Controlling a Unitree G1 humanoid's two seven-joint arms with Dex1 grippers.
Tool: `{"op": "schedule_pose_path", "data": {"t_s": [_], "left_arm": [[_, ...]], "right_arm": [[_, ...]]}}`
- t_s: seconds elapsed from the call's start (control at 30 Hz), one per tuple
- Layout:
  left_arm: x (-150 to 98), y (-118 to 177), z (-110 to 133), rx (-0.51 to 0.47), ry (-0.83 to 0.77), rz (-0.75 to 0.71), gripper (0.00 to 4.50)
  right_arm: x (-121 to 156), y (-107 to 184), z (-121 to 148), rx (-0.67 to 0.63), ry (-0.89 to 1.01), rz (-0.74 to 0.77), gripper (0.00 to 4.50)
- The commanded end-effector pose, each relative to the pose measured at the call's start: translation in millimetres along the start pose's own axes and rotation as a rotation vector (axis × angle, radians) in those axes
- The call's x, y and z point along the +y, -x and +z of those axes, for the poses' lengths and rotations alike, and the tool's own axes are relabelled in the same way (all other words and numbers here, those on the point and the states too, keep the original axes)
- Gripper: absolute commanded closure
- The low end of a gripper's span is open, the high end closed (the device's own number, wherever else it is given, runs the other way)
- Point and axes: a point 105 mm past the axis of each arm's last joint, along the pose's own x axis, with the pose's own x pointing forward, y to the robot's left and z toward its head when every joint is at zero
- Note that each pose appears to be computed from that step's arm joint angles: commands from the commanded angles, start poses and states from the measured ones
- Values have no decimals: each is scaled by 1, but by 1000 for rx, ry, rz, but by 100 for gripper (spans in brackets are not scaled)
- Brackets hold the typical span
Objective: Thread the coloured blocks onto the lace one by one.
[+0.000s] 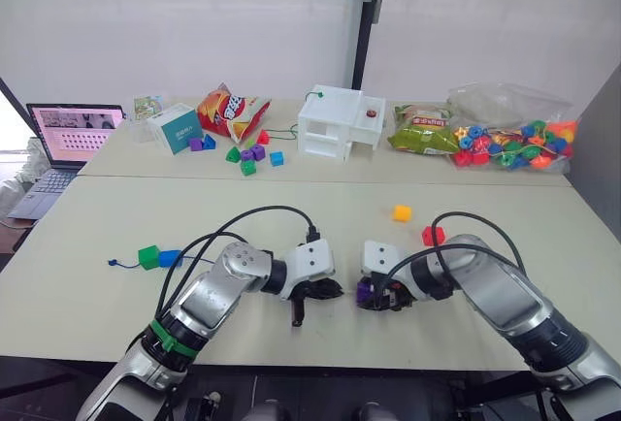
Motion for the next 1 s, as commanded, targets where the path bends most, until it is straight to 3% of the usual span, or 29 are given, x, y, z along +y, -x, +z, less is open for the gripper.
{"op": "schedule_pose_path", "data": {"t_s": [0.03,0.07,0.33,0.57,0.77,0.87,1.0], "left_arm": [[-5,-7,36,-111,-111,-26,450],[-4,-7,35,-111,-110,-23,450],[2,1,28,-76,-107,0,191],[8,18,17,-36,-88,17,191],[4,34,16,-83,-25,-6,191],[-2,42,-7,-6,-12,-40,191],[-1,36,-14,-20,20,-27,191]], "right_arm": [[10,-10,6,-14,13,55,313],[10,-10,6,-14,13,55,313],[10,-10,4,-6,7,48,313],[8,-10,1,-2,1,40,313],[7,-9,1,0,0,35,313],[7,-9,0,1,-1,33,313],[7,-9,0,3,-1,31,313]]}}
